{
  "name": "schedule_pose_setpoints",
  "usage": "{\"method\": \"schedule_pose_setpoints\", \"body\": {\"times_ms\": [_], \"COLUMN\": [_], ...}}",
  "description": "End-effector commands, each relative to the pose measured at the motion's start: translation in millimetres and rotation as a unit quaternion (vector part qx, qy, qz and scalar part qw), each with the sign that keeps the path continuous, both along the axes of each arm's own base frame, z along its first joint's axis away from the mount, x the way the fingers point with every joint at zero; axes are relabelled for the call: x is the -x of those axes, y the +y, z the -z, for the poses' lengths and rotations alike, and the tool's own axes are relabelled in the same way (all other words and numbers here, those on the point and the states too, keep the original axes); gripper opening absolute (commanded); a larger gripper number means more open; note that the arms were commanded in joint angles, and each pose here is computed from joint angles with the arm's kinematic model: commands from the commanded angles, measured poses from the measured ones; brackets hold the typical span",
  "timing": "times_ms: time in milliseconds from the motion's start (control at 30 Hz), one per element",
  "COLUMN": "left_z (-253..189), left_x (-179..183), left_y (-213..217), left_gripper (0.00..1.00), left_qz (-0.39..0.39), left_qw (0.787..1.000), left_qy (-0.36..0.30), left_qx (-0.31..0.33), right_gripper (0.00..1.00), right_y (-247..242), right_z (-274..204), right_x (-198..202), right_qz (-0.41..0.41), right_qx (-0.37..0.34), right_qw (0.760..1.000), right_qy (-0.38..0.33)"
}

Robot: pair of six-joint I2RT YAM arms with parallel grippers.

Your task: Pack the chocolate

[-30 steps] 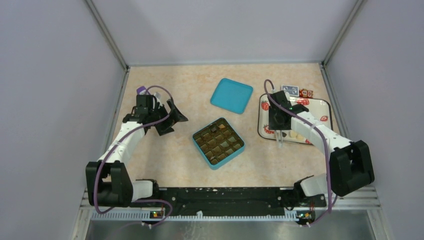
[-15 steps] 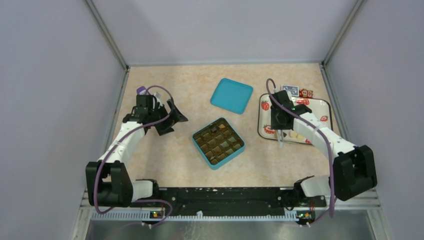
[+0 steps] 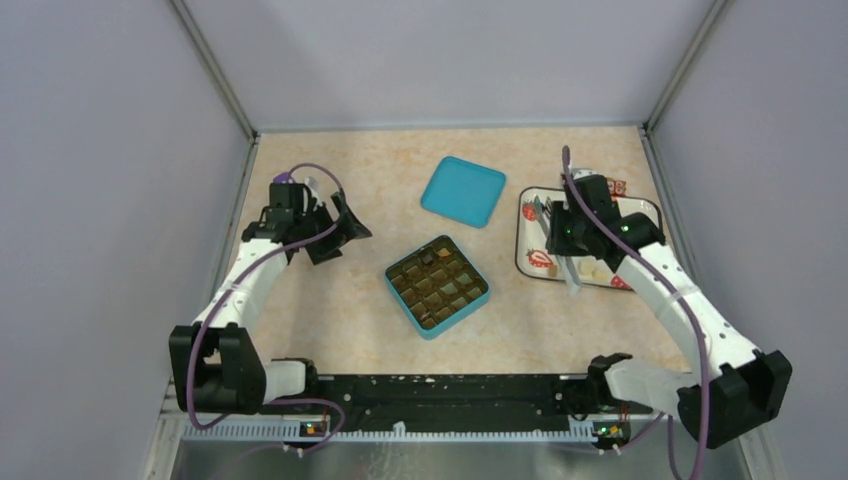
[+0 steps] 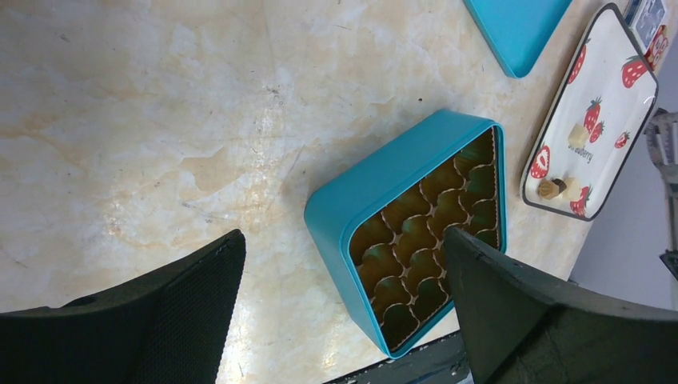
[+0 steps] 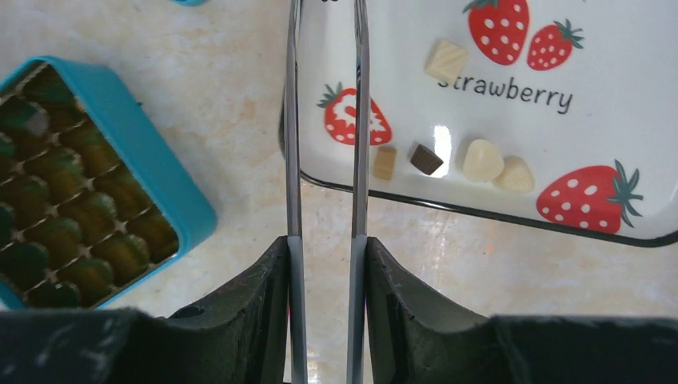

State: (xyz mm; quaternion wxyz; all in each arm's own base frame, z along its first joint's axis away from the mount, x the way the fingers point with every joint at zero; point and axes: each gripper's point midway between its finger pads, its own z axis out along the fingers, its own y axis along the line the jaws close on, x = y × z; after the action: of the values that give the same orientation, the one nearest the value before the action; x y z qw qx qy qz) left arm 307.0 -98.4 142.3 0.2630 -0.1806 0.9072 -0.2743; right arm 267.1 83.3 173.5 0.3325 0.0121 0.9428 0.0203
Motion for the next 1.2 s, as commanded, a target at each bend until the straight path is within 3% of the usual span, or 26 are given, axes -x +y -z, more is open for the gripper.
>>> {"method": "schedule_pose_setpoints", "body": {"times_ms": [0,133,333,567,1167], "left_z": [-16.9,-21.1,-36.3,-40.6,-37.7], "left_x": [-10.4,-14.7,-20.4,-16.0,-11.6], "left_y": [4.4,7.4,20.5,19.1,10.5], "left_gripper": [0.97,0.97,0.98,0.98,0.98], "left_qz": [0.0,-0.008,-0.038,-0.045,-0.026], "left_qw": [1.0,0.999,0.997,0.998,0.999], "left_qy": [-0.028,-0.032,-0.045,-0.044,-0.043], "left_qx": [-0.013,-0.017,-0.039,-0.021,0.0], "right_gripper": [0.18,0.18,0.19,0.2,0.21], "right_y": [41.6,84.1,150.7,207.3,243.4], "right_z": [-62.9,-77.8,-61.2,-39.8,13.9], "right_x": [9.4,24.9,41.0,50.9,66.4], "right_qz": [-0.085,-0.153,-0.246,-0.294,-0.326], "right_qx": [-0.082,-0.09,-0.077,-0.093,-0.082], "right_qw": [0.991,0.981,0.964,0.95,0.942], "right_qy": [-0.065,-0.079,-0.062,-0.054,0.006]}}
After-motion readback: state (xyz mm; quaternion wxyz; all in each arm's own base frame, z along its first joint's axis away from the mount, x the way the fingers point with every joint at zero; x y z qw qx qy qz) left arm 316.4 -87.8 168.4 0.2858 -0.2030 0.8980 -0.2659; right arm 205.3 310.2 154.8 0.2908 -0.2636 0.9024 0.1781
